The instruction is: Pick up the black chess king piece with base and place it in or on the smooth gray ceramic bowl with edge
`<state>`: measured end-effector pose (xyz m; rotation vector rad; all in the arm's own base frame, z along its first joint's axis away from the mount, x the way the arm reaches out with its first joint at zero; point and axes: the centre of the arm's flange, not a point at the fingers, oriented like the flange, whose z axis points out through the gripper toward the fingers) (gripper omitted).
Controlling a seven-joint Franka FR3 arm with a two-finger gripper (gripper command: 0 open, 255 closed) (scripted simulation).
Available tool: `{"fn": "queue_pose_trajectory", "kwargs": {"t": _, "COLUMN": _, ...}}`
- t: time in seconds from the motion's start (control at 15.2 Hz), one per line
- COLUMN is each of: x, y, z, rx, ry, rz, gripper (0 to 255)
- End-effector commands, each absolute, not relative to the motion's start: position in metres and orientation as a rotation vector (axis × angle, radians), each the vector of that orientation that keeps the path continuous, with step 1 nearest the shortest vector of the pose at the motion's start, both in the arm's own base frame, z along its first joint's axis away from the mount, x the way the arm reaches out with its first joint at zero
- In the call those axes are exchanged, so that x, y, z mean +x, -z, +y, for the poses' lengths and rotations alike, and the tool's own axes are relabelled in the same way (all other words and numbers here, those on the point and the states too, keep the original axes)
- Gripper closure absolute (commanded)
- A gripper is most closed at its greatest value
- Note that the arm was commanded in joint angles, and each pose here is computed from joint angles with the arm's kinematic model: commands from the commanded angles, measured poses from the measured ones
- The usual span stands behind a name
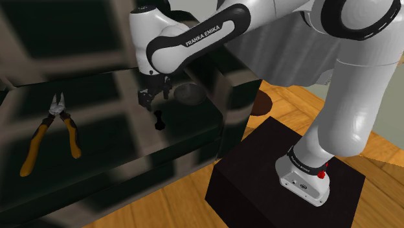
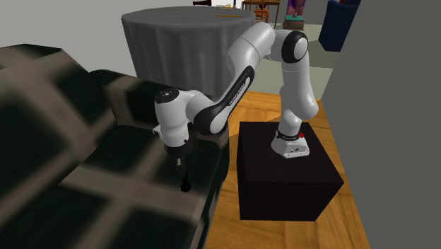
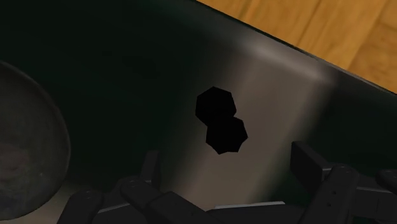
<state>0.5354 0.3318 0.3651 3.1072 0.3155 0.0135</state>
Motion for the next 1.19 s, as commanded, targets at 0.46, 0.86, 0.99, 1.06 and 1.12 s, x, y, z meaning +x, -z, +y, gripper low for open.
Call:
{"fn": "queue_pose_trajectory", "kwargs": {"t": 0.46, "x": 0.541, "y": -0.318, "z": 0.34, "rx": 3.105, "ry": -0.005, "rz": 0.32, "gripper": 0}}
{"fn": "queue_pose_trajectory", "kwargs": {"t": 0.86, "x": 0.541, "y": -0.318, "z": 0.34, "rx": 3.105, "ry": -0.005, "rz": 0.32, "gripper": 0}}
{"fn": "queue_pose_trajectory", "kwargs": {"t": 0.99, "x": 0.541, "y": -0.318, "z": 0.34, "rx": 3.105, "ry": -0.005, "rz": 0.32, "gripper": 255}}
{"fn": "queue_pose_trajectory", "kwargs": {"t": 1.06, "x": 0.541, "y": -0.318, "z": 0.34, "rx": 3.105, "ry": -0.005, "rz": 0.32, "gripper": 255}}
{"fn": "queue_pose_trajectory", "kwargs": {"t": 1.12, "x": 0.541, "y": -0.318, "z": 0.34, "rx": 3.105, "ry": -0.005, "rz": 0.32, "gripper": 255}}
